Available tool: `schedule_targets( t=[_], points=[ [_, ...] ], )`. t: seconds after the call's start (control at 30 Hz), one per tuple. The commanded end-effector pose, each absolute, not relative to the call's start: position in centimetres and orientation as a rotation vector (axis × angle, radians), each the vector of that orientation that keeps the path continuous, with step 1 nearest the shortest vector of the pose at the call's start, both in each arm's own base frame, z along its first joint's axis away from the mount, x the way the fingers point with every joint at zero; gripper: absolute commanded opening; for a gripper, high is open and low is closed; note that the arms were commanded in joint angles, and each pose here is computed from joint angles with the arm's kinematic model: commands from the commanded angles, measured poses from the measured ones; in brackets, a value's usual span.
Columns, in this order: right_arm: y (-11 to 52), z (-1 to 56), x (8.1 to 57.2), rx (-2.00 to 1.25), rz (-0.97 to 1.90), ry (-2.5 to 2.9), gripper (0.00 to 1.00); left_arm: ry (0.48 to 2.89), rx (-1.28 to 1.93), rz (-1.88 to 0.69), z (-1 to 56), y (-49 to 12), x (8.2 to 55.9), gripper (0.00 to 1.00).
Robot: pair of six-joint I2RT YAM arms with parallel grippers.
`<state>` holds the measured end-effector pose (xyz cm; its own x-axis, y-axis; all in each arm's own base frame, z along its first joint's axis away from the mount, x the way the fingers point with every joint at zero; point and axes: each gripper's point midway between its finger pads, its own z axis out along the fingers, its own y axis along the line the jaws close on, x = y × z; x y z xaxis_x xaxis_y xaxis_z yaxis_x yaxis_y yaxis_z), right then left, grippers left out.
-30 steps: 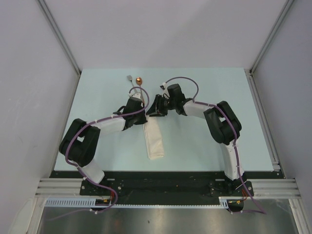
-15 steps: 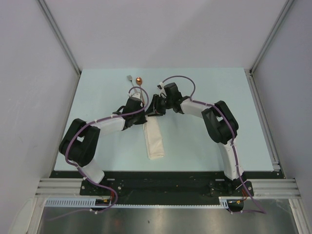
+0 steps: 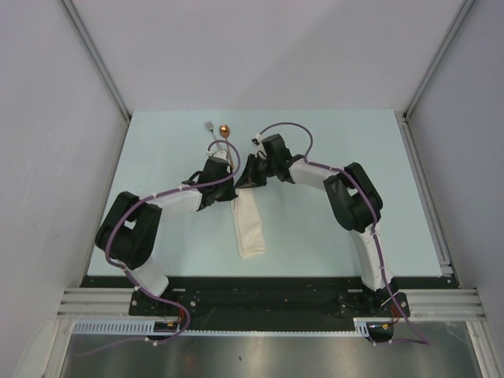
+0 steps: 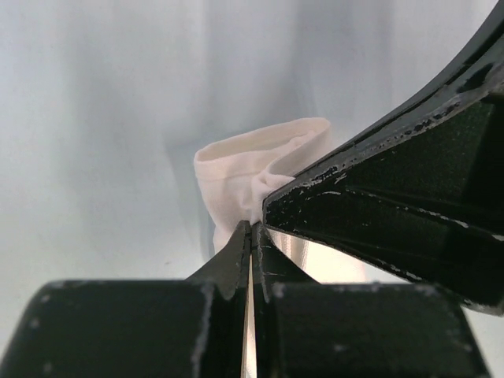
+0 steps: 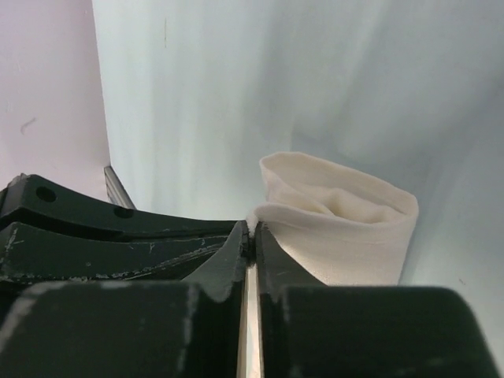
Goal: Fold the napkin into a case and place the utensils inside
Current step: Stuff the top corner of the smaller-rectangle-folded napkin into the folded napkin.
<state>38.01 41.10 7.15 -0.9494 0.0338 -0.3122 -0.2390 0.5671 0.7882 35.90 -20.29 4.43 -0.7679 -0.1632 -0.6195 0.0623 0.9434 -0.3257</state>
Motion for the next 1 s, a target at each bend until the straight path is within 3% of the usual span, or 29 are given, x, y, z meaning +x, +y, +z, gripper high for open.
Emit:
schedule_targets(
  t=[0.0, 0.3, 0.47, 0.57, 0.73, 0.97],
  points=[
    [40.9, 7.7, 38.1, -0.170, 1.304, 2.500, 0.00, 2.371, -0.081, -0.489, 5.9, -20.8, 36.2, 0.00],
    [38.2, 7.7, 36.4, -0.065, 1.374, 2.491, 0.00, 2.363, -0.103, -0.476, 6.0, -20.5, 36.5, 0.01],
    [37.6, 7.4, 36.0, -0.025, 1.401, 2.493, 0.00, 2.328, -0.098, -0.438, 7.0, -20.0, 37.2, 0.24],
    [37.9, 7.8, 36.0, -0.025, 1.426, 2.480, 0.00, 2.329, -0.071, -0.414, 7.2, -20.0, 37.6, 0.29],
    [37.8, 8.5, 36.1, -0.012, 1.447, 2.465, 0.00, 2.327, -0.019, -0.381, 7.3, -20.5, 38.1, 0.30],
    [38.0, 8.6, 35.9, -0.005, 1.468, 2.465, 0.00, 2.353, 0.037, -0.316, 6.2, -20.9, 38.6, 0.21]
  ],
)
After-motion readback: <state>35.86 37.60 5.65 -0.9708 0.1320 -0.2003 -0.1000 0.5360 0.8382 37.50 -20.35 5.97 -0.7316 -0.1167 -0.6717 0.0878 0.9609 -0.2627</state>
